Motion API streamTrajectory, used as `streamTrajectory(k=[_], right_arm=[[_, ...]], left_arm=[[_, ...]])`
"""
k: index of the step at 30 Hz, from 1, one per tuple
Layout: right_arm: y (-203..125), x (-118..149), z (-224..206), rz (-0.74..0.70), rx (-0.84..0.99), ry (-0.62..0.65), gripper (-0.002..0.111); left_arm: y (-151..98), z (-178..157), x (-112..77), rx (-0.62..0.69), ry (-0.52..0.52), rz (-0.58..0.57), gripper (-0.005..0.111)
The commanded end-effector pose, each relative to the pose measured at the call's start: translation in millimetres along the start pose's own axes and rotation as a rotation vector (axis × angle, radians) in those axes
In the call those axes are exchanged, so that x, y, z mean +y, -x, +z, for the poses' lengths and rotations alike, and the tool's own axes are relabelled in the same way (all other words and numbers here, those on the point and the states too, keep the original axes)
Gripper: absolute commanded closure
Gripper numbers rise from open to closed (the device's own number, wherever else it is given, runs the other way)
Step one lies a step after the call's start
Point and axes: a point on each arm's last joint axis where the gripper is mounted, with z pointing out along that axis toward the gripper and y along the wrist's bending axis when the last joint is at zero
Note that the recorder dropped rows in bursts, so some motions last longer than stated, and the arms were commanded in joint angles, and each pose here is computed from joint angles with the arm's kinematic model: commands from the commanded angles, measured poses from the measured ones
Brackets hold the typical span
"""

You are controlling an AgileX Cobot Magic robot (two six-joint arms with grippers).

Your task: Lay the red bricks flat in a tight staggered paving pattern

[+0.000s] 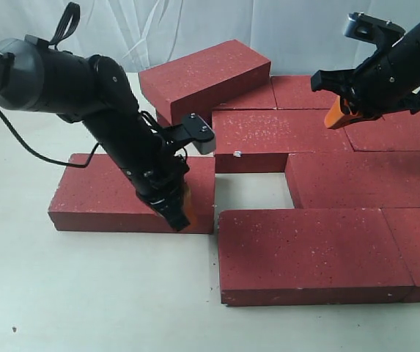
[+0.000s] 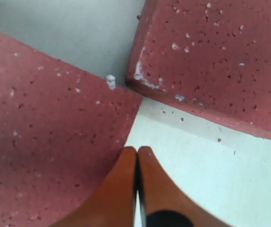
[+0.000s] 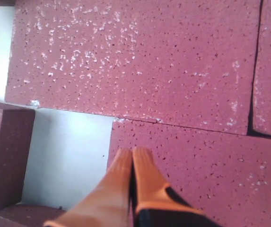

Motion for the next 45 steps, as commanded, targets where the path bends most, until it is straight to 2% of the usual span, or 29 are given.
streamTrajectory(k=[1, 6, 11, 13, 15, 17, 19, 25, 28, 31, 36, 45], right_arm=[[0.0, -1.1, 0.2, -0.005, -0.002, -0.002, 0.109], [0.0, -1.1, 0.2, -0.005, -0.002, -0.002, 0.109], [0.0, -1.1, 0.2, -0.005, -0.002, -0.002, 0.109], [-0.2, -1.1, 0.2, -0.005, 0.000, -0.002, 0.109], [-0.4, -1.0, 0.2, -0.005, 0.002, -0.001, 0.109], [-0.9, -0.9, 0.2, -0.005, 0.007, 0.001, 0.109], [-1.1, -0.8, 0.2, -0.005, 0.009, 0.001, 0.109], [-1.1, -0.8, 0.2, -0.005, 0.009, 0.001, 0.109], [-1.1, -0.8, 0.2, -0.005, 0.009, 0.001, 0.109], [-1.1, -1.0, 0.2, -0.011, 0.010, 0.000, 0.109], [-1.1, -1.0, 0.2, -0.011, 0.010, 0.000, 0.109], [-1.1, -1.1, 0.2, -0.012, 0.010, -0.002, 0.109]], left_arm=[[-0.7, 9.3, 2.3, -0.001, -0.009, -0.018, 0.107], [-1.1, 9.4, 1.5, 0.003, -0.019, -0.020, 0.107], [-0.8, -4.4, -9.5, 0.027, -0.076, 0.005, 0.107], [2.9, -21.2, -13.8, 0.029, -0.046, 0.034, 0.107], [5.3, -40.9, -14.4, 0.028, 0.041, 0.040, 0.107], [2.3, -70.9, 0.0, -0.007, 0.194, -0.039, 0.107], [-8.6, -92.9, 17.8, -0.049, 0.282, -0.155, 0.107], [-65.9, -139.3, 74.6, -0.123, 0.378, -0.549, 0.107], [-82.5, -149.5, 88.1, -0.145, 0.409, -0.631, 0.107], [-100.8, -145.8, 104.4, -0.132, 0.408, -0.698, 0.107], [-113.6, -117.2, 117.3, -0.086, 0.378, -0.763, 0.107], [-123.5, -78.9, 132.6, -0.042, 0.283, -0.891, 0.107]])
